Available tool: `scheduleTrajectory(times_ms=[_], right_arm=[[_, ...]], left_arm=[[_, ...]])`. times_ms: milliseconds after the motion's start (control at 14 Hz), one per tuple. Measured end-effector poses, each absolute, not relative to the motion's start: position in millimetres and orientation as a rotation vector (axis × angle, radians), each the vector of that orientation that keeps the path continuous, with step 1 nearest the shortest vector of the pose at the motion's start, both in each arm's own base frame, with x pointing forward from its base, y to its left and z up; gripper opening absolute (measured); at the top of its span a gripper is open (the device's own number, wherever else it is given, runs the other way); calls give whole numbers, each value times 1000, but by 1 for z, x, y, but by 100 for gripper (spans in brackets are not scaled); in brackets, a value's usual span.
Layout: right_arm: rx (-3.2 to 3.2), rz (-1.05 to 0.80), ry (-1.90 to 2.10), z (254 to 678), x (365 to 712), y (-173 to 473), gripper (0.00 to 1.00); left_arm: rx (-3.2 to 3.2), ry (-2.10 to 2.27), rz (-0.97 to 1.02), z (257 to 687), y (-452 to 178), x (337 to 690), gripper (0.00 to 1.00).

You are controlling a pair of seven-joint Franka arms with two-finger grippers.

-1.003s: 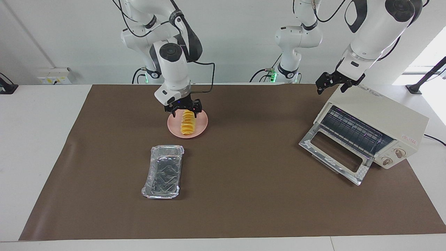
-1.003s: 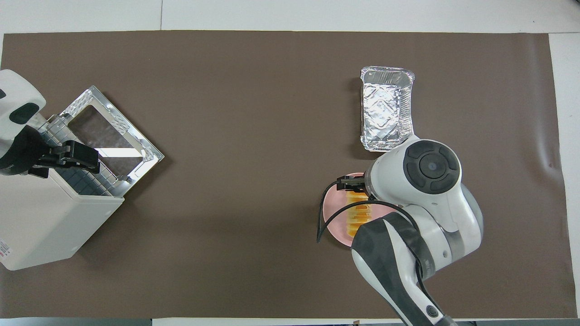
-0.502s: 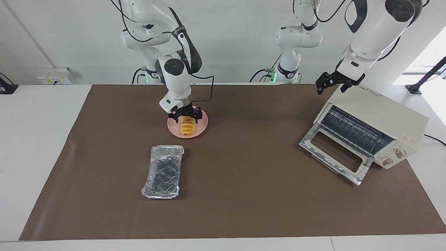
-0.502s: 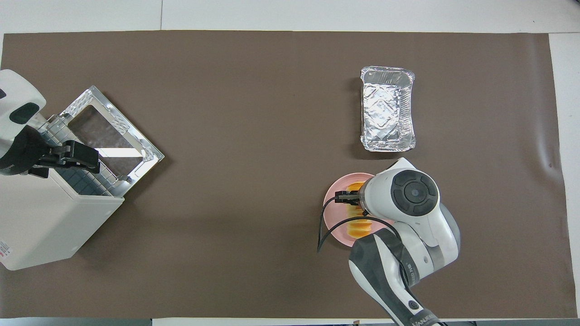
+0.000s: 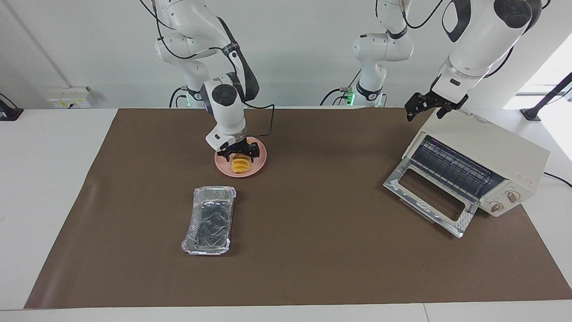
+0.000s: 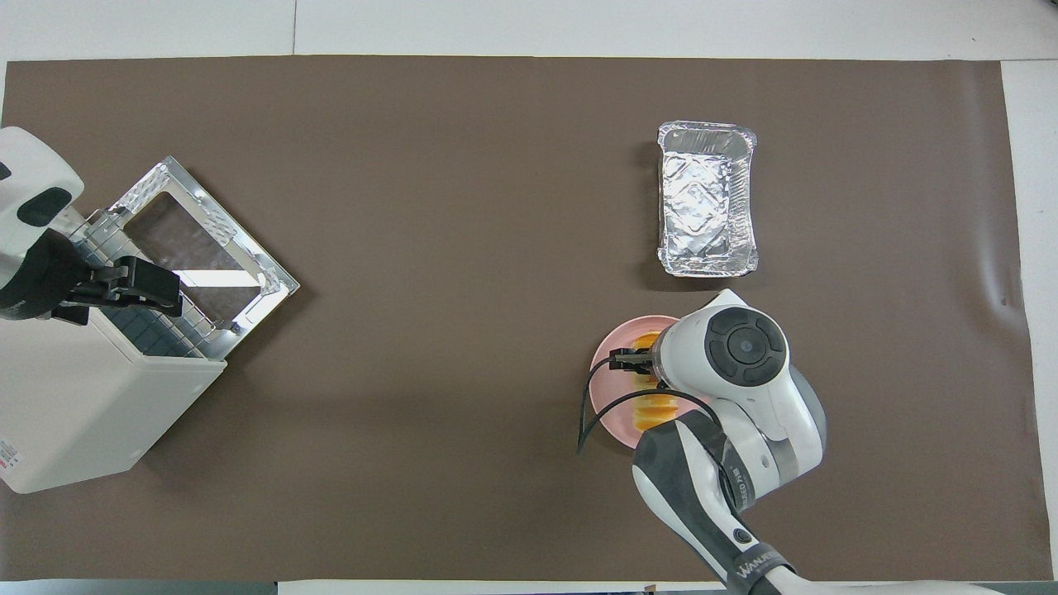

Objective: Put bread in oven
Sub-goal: 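Reach the right gripper down and grasp the bread roll on the plate, then carry the bread roll with the right gripper into the foil tray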

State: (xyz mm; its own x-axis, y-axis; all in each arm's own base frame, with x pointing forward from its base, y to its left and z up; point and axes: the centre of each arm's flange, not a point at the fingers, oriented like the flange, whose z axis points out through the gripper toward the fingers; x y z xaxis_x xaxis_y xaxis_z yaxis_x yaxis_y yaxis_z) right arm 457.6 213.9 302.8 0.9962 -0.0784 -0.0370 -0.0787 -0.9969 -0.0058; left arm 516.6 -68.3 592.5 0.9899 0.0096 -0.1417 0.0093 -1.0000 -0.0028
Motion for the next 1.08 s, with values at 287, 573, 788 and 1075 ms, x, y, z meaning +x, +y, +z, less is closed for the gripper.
scheduleTrajectory(times_ms=[287, 573, 788, 1075], right_arm=[[-3130, 57, 149, 303, 458, 213, 60], [-3129, 54, 155, 306, 460, 215, 28], [-3144, 110, 165, 332, 475, 218, 19], [-3128, 108, 204, 423, 531, 209, 12]], left_arm=[[-3131, -15, 223, 592, -68, 517, 100], [-3131, -15, 223, 592, -68, 517, 100], [-3131, -15, 223, 592, -68, 517, 100], [-3131, -15, 223, 592, -68, 517, 100]])
